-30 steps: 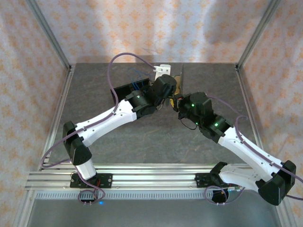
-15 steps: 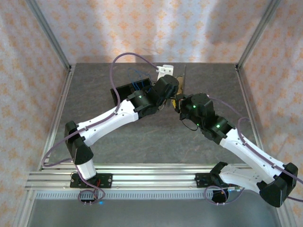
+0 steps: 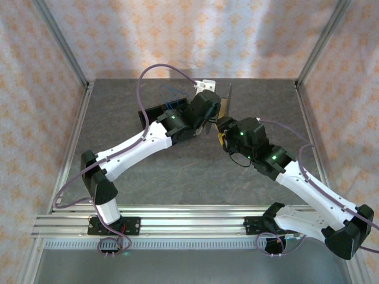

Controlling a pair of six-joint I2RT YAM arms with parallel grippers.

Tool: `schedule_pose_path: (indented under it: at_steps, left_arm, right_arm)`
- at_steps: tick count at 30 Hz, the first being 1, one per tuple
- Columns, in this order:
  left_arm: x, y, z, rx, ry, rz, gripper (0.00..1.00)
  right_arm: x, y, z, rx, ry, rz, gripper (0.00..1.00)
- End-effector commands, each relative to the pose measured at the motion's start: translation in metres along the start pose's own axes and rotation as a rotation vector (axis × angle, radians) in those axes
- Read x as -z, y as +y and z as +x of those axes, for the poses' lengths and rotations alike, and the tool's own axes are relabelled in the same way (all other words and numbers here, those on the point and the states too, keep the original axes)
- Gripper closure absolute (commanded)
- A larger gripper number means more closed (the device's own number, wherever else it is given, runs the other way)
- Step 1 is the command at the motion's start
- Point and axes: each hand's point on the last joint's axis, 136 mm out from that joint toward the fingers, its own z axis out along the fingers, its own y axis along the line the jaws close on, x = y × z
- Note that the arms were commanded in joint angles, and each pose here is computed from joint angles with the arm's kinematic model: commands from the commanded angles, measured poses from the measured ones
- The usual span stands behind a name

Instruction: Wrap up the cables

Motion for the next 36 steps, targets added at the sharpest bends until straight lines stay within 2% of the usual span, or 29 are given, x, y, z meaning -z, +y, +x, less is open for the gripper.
schedule_pose_path:
  at_steps: [1,5,8,11,15,18,20,27,30,33,36]
  left_arm:
    - [0.007,0.015,-0.001,-0.040,0.042,-0.004,1.00]
    - [0.003,0.022,-0.001,-0.016,0.052,0.009,1.00]
    - [0.002,0.028,-0.002,0.001,0.055,0.012,1.00]
    - [0.004,0.034,-0.004,0.001,0.048,0.008,1.00]
    - [0.009,0.036,-0.004,0.011,0.049,0.032,1.00]
    - [0.013,0.035,0.000,0.012,0.062,0.056,1.00]
    - [0.015,0.031,0.003,0.014,0.084,0.085,1.00]
    - [0.009,0.022,0.026,-0.030,0.221,0.104,1.00]
    - [0.003,0.009,0.036,0.006,0.253,0.160,1.00]
    - [-0.007,-0.005,0.044,0.062,0.267,0.212,1.00]
    - [-0.018,-0.011,0.055,0.062,0.284,0.201,1.00]
  right_arm:
    - [0.016,0.030,-0.009,0.068,-0.030,-0.111,0.35]
    - [0.016,0.028,0.002,0.167,0.028,-0.130,0.18]
    - [0.015,0.028,0.018,0.268,0.110,-0.141,0.14]
    - [0.020,0.018,0.020,0.370,0.127,-0.096,0.11]
    - [0.040,0.000,-0.001,0.524,0.047,0.054,0.08]
    - [0.061,-0.012,-0.025,0.628,-0.038,0.196,0.00]
    - [0.071,-0.018,-0.037,0.669,-0.078,0.265,0.00]
    - [0.077,-0.053,-0.068,0.624,-0.080,0.457,0.01]
    - [0.073,-0.068,-0.077,0.576,-0.070,0.510,0.01]
    - [0.068,-0.079,-0.083,0.521,-0.063,0.521,0.01]
    - [0.066,-0.086,-0.087,0.493,-0.075,0.518,0.01]
